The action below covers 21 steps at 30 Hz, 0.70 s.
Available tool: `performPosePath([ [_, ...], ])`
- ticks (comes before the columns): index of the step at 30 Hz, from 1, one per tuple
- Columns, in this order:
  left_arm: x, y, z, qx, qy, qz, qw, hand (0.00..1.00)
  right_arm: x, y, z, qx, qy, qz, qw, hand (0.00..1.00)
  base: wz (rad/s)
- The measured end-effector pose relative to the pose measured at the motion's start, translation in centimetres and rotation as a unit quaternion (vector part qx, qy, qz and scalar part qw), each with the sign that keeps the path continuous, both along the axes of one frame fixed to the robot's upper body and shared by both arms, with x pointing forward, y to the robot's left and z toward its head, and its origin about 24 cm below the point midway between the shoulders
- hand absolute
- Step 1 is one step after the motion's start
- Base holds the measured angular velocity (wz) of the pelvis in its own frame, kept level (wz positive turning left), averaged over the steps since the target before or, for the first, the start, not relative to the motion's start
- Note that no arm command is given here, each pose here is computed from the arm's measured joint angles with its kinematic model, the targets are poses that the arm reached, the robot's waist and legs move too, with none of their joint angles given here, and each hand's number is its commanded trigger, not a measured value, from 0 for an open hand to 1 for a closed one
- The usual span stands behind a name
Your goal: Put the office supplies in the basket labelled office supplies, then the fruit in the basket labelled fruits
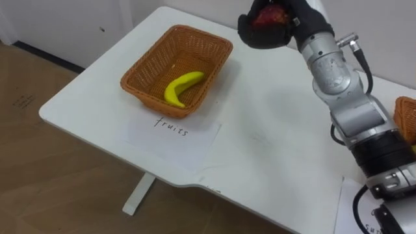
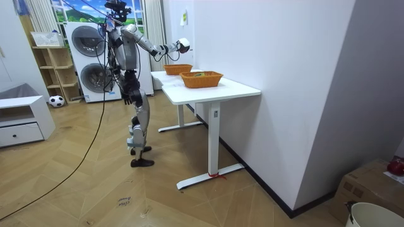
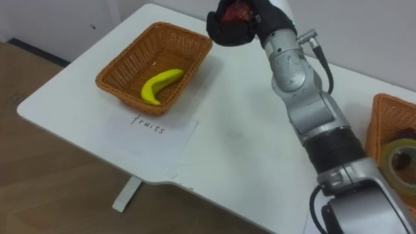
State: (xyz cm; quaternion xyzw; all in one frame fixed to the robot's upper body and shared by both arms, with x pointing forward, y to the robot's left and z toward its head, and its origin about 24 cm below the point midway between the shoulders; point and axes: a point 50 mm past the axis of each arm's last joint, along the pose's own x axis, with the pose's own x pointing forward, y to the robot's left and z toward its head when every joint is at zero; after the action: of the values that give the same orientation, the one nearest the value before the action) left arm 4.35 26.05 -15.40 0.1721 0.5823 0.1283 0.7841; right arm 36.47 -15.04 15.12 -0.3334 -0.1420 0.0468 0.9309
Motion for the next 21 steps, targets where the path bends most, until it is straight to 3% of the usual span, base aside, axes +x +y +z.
performPosePath([
  [9,-0.6,0.4,0.0,0.003,0.018,-0.005,1.0,0.0,-0.5,0.8,1.5,0.005,-0.028,0.017,0.999,1.0,0.04],
  [21,-0.9,0.3,-0.1,0.001,0.028,-0.008,1.0,0.0,-0.4,1.5,0.8,0.008,-0.005,0.029,1.0,1.0,0.05],
])
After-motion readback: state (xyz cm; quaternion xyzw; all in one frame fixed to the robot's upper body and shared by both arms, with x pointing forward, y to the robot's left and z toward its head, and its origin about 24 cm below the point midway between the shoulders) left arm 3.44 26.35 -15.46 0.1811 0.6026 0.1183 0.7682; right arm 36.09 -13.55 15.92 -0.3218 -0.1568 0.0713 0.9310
